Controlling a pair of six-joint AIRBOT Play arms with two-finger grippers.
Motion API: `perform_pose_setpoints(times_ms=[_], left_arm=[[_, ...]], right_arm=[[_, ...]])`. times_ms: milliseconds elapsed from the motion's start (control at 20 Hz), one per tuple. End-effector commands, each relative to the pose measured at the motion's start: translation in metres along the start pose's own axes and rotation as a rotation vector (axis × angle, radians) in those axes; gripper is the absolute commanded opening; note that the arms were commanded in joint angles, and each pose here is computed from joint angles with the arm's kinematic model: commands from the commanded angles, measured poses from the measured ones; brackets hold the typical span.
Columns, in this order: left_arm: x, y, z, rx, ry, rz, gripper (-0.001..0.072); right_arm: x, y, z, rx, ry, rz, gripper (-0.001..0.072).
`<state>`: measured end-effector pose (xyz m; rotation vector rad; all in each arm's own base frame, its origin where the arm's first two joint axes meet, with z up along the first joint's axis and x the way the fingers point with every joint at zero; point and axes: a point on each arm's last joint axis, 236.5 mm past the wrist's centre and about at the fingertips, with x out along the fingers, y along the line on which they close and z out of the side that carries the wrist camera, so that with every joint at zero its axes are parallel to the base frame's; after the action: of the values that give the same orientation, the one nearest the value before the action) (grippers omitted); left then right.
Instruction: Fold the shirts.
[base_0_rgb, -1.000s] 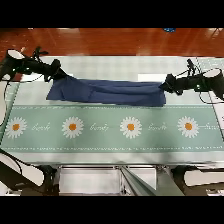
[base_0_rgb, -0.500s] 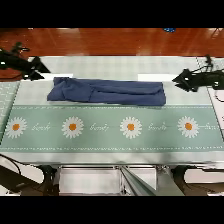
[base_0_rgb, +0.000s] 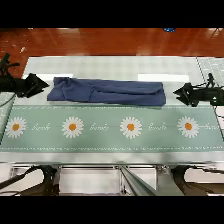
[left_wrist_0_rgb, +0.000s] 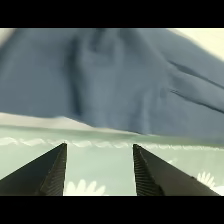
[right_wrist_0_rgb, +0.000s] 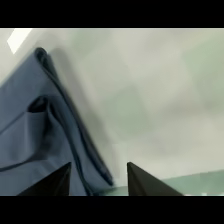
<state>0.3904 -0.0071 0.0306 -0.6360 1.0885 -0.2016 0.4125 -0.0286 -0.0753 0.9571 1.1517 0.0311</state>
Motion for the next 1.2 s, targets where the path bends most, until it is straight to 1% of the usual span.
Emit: perform_pose_setpoints(times_ms=[0, 150, 300, 350, 400, 450, 500, 550, 600, 650, 750, 900, 1050, 1150], left_arm=[[0.005, -0.024, -0.029, 0.037, -0.005, -0.058, 0.0503], [0.017, -0.042, -0.041, 0.082, 0.034, -0.077, 0.0503], [0.026, -0.055, -0.050, 0.118, 0.060, -0.090, 0.0503], [0.029, -0.057, -0.050, 0.124, 0.059, -0.090, 0.0503], [0.032, -0.058, -0.051, 0.129, 0.061, -0.090, 0.0503], [0.037, -0.059, -0.050, 0.132, 0.058, -0.088, 0.0503], [0.041, -0.060, -0.052, 0.132, 0.069, -0.089, 0.0499], [0.043, -0.062, -0.055, 0.126, 0.081, -0.098, 0.0432], [0.046, -0.065, -0.058, 0.115, 0.097, -0.114, 0.0200], [0.047, -0.070, -0.060, 0.106, 0.106, -0.134, 0.0009], [0.048, -0.086, -0.065, 0.150, 0.115, -0.177, 0.0015], [0.059, -0.123, -0.089, 0.266, 0.169, -0.223, 0.0014], [0.085, -0.170, -0.113, 0.383, 0.210, -0.261, 0.0013], [0.111, -0.204, -0.135, 0.431, 0.266, -0.288, 0.0014]], right_arm=[[0.032, 0.007, -0.022, -0.001, 0.087, 0.026, 0.0406], [0.065, 0.026, -0.036, -0.023, 0.160, 0.035, 0.0406], [0.090, 0.064, -0.038, -0.083, 0.184, 0.071, 0.0401], [0.096, 0.078, -0.037, -0.109, 0.185, 0.080, 0.0352], [0.098, 0.090, -0.036, -0.129, 0.181, 0.088, 0.0253], [0.098, 0.101, -0.035, -0.168, 0.177, 0.100, 0.0044], [0.094, 0.110, -0.036, -0.198, 0.186, 0.116, 0.0027], [0.088, 0.116, -0.040, -0.212, 0.202, 0.128, 0.0027], [0.078, 0.120, -0.042, -0.242, 0.208, 0.124, 0.0027], [0.065, 0.117, -0.046, -0.298, 0.215, 0.087, 0.0027], [0.031, 0.109, -0.052, -0.402, 0.202, -0.022, 0.0026], [-0.029, 0.111, -0.079, -0.509, 0.119, -0.071, 0.0026], [-0.080, 0.113, -0.124, -0.549, 0.039, -0.046, 0.0027], [-0.108, 0.113, -0.155, -0.548, -0.003, -0.019, 0.0027]])
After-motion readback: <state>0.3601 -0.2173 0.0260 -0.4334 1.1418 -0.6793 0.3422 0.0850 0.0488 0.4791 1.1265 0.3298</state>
